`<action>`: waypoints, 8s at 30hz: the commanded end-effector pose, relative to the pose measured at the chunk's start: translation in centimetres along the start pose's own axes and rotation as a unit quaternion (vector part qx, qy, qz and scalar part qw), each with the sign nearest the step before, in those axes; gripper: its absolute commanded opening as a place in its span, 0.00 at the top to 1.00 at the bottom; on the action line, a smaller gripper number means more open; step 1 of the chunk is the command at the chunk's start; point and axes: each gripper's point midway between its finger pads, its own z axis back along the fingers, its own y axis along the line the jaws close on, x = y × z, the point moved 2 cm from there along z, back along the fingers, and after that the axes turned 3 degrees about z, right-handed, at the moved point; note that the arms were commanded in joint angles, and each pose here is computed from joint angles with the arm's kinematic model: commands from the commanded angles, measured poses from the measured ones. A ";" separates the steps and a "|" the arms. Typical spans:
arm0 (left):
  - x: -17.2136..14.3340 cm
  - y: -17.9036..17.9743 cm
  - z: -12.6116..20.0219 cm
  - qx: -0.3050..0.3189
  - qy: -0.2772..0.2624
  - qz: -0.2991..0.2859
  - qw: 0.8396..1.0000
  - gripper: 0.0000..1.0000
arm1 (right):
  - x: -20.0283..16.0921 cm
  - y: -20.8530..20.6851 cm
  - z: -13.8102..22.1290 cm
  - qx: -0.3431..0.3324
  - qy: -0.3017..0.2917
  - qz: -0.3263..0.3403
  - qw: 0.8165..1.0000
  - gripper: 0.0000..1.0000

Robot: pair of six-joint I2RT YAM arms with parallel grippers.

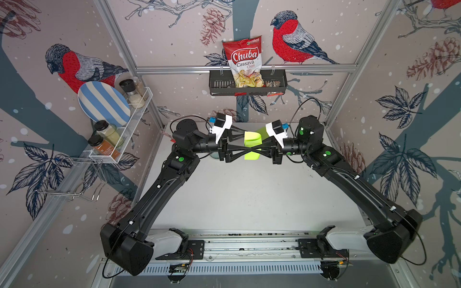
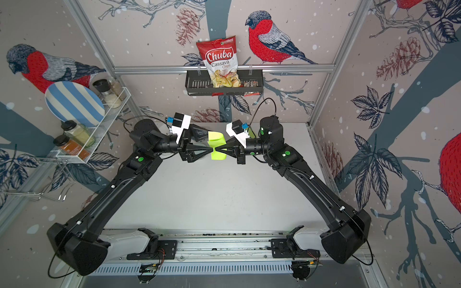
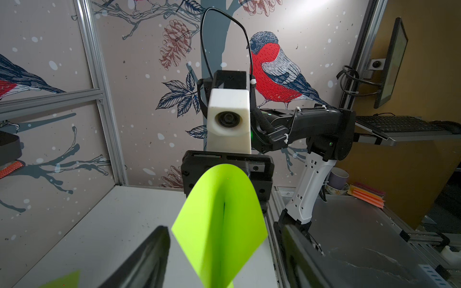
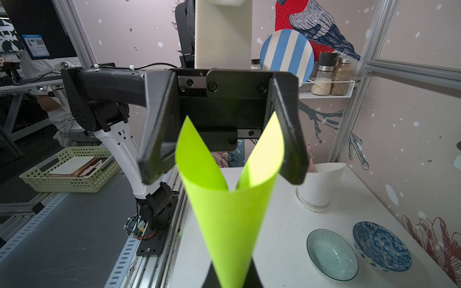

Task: Fold the square paper along the opposite sides
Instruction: Smooth out the paper.

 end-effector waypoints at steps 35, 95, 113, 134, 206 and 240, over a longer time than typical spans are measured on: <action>0.5 -0.3 0.2 0.003 -0.010 -0.018 1.000 1.00 | 0.3 -0.1 -0.5 0.007 -0.005 0.005 1.000 1.00; -1.1 0.8 0.0 0.017 0.019 -0.006 1.000 1.00 | 2.4 -0.4 0.8 -0.019 0.000 0.026 0.999 0.71; -1.4 0.4 0.1 0.011 0.021 -0.011 1.000 1.00 | 2.2 -1.0 0.4 -0.017 0.004 0.022 1.000 0.85; -1.5 0.7 0.2 0.022 0.026 -0.012 0.999 1.00 | 2.6 -0.8 0.7 -0.022 0.001 0.034 0.999 0.79; -0.4 0.2 0.2 0.017 0.010 -0.021 1.000 0.94 | 1.5 -0.2 1.2 -0.017 0.006 0.034 0.999 1.00; 0.4 -0.6 0.3 0.001 0.002 -0.034 0.999 1.00 | 1.9 0.4 1.2 0.005 0.004 0.040 0.999 0.77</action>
